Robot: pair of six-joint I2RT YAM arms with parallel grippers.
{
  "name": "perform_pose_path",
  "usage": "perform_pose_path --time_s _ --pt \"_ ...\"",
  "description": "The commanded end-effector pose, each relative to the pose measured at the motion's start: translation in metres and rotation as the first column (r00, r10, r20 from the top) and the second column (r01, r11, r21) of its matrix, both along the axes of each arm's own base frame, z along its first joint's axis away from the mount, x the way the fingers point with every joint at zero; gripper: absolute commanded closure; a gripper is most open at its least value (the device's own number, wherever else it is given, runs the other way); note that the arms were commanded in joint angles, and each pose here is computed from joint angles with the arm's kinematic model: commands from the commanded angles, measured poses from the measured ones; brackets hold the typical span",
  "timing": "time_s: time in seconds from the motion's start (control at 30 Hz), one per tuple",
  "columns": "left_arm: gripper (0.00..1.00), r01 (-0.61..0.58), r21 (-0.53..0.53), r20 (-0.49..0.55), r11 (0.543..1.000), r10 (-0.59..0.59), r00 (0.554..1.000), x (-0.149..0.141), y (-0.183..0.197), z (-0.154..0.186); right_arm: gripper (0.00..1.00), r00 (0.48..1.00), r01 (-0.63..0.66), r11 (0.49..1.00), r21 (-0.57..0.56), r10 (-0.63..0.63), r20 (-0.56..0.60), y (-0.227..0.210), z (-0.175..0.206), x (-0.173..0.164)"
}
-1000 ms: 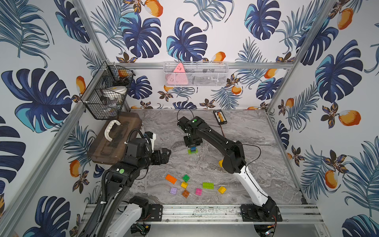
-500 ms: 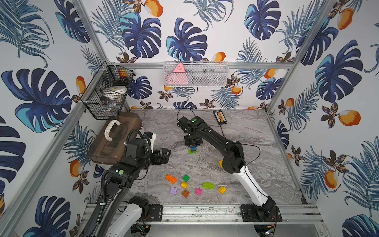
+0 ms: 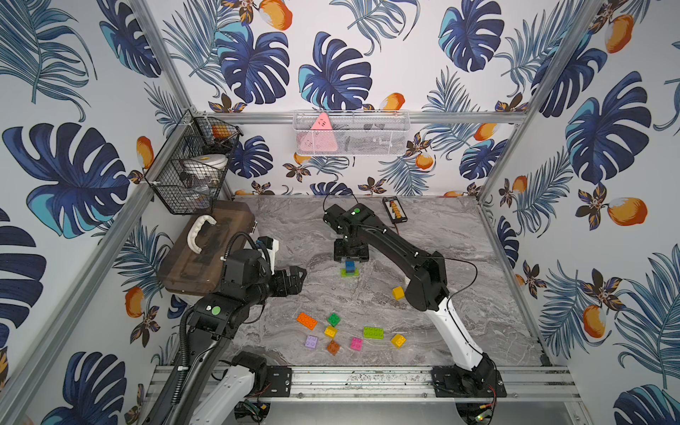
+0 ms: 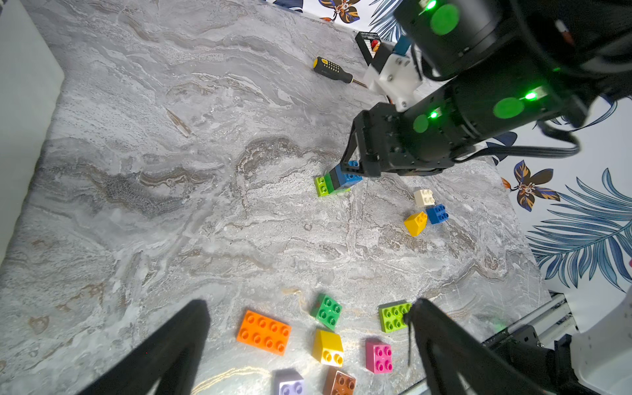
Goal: Assemble the number 1 with lego
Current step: Pick up the lego brick from the center of the board.
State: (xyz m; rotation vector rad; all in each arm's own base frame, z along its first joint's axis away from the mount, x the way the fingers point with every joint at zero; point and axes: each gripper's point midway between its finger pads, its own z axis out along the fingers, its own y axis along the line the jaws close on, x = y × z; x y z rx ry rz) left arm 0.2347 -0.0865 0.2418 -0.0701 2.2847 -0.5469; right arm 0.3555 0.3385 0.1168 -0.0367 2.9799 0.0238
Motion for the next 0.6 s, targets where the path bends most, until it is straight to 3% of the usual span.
perform_pose_path --time_s 0.0,0.1,0.3,0.47,0.57 --pt "0.01 0.005 -0.007 0.007 1.0 -0.005 1.0 0.002 -0.002 0.002 0.29 0.998 0.042 0.999 0.031 -0.043 0.047 -0.007 0.023 0.002" --pt "0.01 0.01 -0.008 0.001 1.0 -0.01 1.0 0.002 -0.003 0.001 0.3 0.993 0.082 0.996 0.037 -0.085 0.079 -0.031 0.041 -0.006" --pt "0.01 0.014 -0.008 -0.01 1.0 -0.014 1.0 0.003 -0.004 -0.002 0.28 0.967 0.221 0.959 0.177 -0.239 0.086 -0.107 0.052 -0.038" --pt "0.01 0.028 -0.01 -0.03 1.0 -0.029 0.999 0.005 -0.007 -0.006 0.27 0.992 0.119 0.983 0.142 -0.113 -0.047 -0.144 0.028 -0.108" --pt "0.01 0.032 -0.012 -0.039 0.999 -0.033 0.999 0.007 -0.008 -0.008 0.28 0.994 -0.009 0.992 0.128 0.022 -0.103 -0.149 0.012 -0.157"
